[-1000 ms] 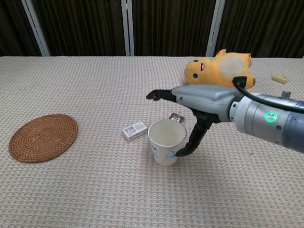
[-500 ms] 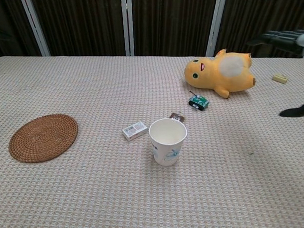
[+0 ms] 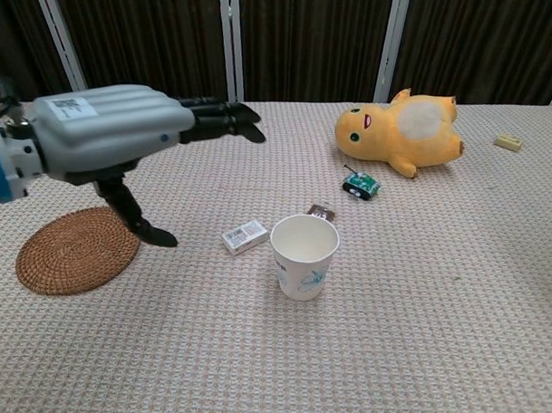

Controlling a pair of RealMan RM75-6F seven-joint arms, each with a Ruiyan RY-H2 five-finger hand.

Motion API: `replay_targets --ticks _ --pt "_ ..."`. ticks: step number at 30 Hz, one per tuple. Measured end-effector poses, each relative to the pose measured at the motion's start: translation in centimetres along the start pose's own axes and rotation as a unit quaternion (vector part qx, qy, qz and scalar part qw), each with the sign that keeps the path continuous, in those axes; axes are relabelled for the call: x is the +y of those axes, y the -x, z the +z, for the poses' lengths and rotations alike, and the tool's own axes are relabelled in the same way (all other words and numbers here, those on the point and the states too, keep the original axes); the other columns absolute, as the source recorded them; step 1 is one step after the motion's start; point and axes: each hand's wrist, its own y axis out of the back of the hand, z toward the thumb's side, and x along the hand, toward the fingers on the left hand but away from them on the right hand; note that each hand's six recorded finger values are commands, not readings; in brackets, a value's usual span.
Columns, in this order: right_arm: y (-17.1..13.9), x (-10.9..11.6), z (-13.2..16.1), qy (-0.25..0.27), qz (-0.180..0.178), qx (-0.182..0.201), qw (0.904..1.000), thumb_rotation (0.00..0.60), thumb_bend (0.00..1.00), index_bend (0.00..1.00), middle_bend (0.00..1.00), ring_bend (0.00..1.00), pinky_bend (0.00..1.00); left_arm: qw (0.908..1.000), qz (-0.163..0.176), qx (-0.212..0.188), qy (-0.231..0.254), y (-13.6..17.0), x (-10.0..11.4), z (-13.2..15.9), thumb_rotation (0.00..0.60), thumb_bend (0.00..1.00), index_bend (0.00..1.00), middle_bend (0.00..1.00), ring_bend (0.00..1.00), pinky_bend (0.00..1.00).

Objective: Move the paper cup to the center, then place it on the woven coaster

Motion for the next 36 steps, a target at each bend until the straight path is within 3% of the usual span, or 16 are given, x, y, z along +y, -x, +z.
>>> replay_targets --ticks 5,12,14,18,21,23,30,36 --pt "0.1 0.0 -0.5 0.002 0.004 -0.012 0.9999 0.6 0.0 0.0 0.0 0.0 0.0 0.9985 -0.011 -0.034 -0.041 -3.4 -0.9 3.4 0.6 0.0 0.11 0.02 0.03 0.19" --pt "0.3 0.5 -1.6 0.01 -0.002 -0.03 0.9995 0.6 0.0 0.0 0.0 0.0 0.0 0.9973 -0.025 -0.037 -0.059 -7.1 -2.9 5.4 0.6 0.0 0.14 0.05 0.09 0.25" --pt "0.3 0.6 -1.9 0.012 -0.004 -0.035 0.9993 0.6 0.0 0.0 0.0 0.0 0.0 0.997 -0.027 -0.035 -0.064 -8.1 -3.3 5.7 0.6 0.0 0.17 0.08 0.12 0.29" --pt "0.4 0.9 -2.3 0.013 -0.009 -0.041 0.999 0.6 0.0 0.0 0.0 0.0 0.0 0.9969 -0.029 -0.035 -0.064 -9.3 -3.7 6.2 0.6 0.0 0.29 0.27 0.26 0.41" --pt "0.5 0.9 -2.5 0.013 -0.01 -0.045 0.9989 0.6 0.0 0.0 0.0 0.0 0.0 0.9972 -0.026 -0.035 -0.061 -9.9 -3.6 6.5 0.6 0.0 0.4 0.39 0.35 0.47" --pt "0.5 0.9 -2.6 0.013 -0.011 -0.047 0.9988 0.6 0.0 0.0 0.0 0.0 0.0 0.9971 -0.022 -0.034 -0.064 -10.3 -3.5 6.5 0.6 0.0 0.43 0.41 0.37 0.49" --pt "0.6 0.8 -2.7 0.012 -0.01 -0.049 0.9987 0.6 0.0 0.0 0.0 0.0 0.0 0.9975 -0.014 -0.026 -0.065 -10.7 -2.8 6.3 0.6 0.0 0.43 0.42 0.38 0.49" --pt "0.5 0.8 -2.5 0.011 -0.01 -0.046 0.9988 0.6 0.0 0.0 0.0 0.0 0.0 0.9976 0.011 -0.012 -0.068 -10.3 -0.7 5.1 0.6 0.0 0.43 0.41 0.37 0.49"
